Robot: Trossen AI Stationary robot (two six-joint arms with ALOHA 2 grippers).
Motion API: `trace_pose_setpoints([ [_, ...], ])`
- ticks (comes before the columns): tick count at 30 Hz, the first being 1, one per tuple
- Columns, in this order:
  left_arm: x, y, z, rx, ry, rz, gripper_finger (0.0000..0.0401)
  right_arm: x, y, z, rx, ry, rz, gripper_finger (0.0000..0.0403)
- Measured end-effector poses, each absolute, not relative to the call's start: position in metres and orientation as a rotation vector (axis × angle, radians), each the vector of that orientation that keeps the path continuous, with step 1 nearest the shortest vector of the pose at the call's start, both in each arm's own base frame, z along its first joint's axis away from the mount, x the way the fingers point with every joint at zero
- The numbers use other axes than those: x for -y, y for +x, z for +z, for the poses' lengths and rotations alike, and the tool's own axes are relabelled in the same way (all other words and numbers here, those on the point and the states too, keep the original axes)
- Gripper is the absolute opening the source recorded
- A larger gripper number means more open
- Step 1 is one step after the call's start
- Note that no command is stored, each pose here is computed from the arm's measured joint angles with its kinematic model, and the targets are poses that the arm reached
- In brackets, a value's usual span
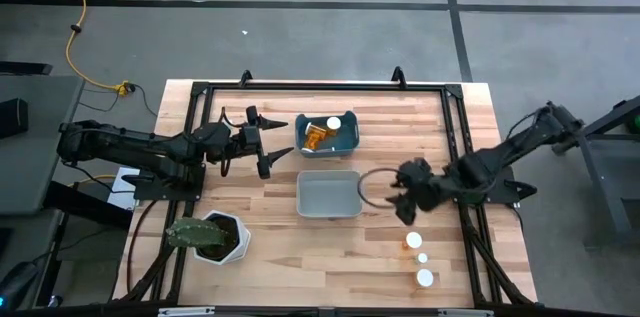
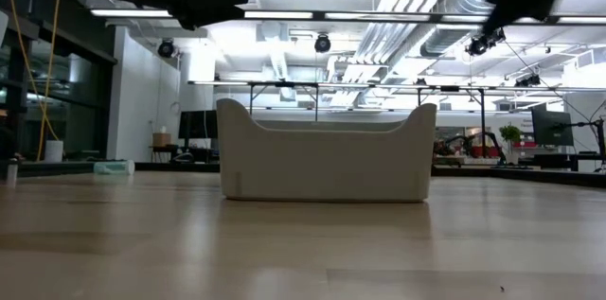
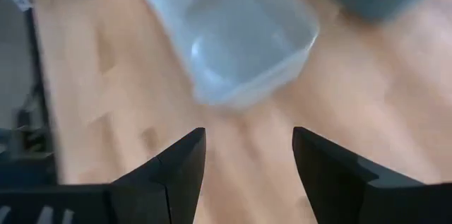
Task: Pick and place medicine bottles into bin by pill shape (circle, oval)
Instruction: Put the green tablet bottle into the gray bin
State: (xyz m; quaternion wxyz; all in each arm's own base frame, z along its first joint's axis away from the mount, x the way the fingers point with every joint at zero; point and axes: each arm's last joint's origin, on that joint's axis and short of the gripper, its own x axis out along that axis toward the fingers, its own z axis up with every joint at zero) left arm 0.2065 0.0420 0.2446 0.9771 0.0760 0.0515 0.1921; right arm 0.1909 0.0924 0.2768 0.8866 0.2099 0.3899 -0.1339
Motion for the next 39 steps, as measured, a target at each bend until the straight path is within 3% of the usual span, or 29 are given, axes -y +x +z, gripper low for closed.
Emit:
trace_pose_setpoints([
  [11, -0.042, 0.207, 0.245, -0.105, 0.163, 0.387, 0.0319, -0.157, 0.163, 0.258, -1.032, 0.761, -0.377, 0.0206],
  [19, -0.043, 0.206, 0.245, -0.107, 0.195, 0.409, 0.0319, -0.205, 0.171, 0.253, -1.299, 0.763, -0.653, 0.0206],
  [27, -0.043, 0.206, 0.245, -0.108, 0.186, 0.442, 0.0319, -0.238, 0.188, 0.248, -1.35, 0.773, -0.693, 0.0206],
  [39, -0.043, 0.206, 0.245, -0.101, 0.143, 0.444, 0.0319, -0.243, 0.2, 0.222, -1.467, 0.763, -0.804, 0.0206],
])
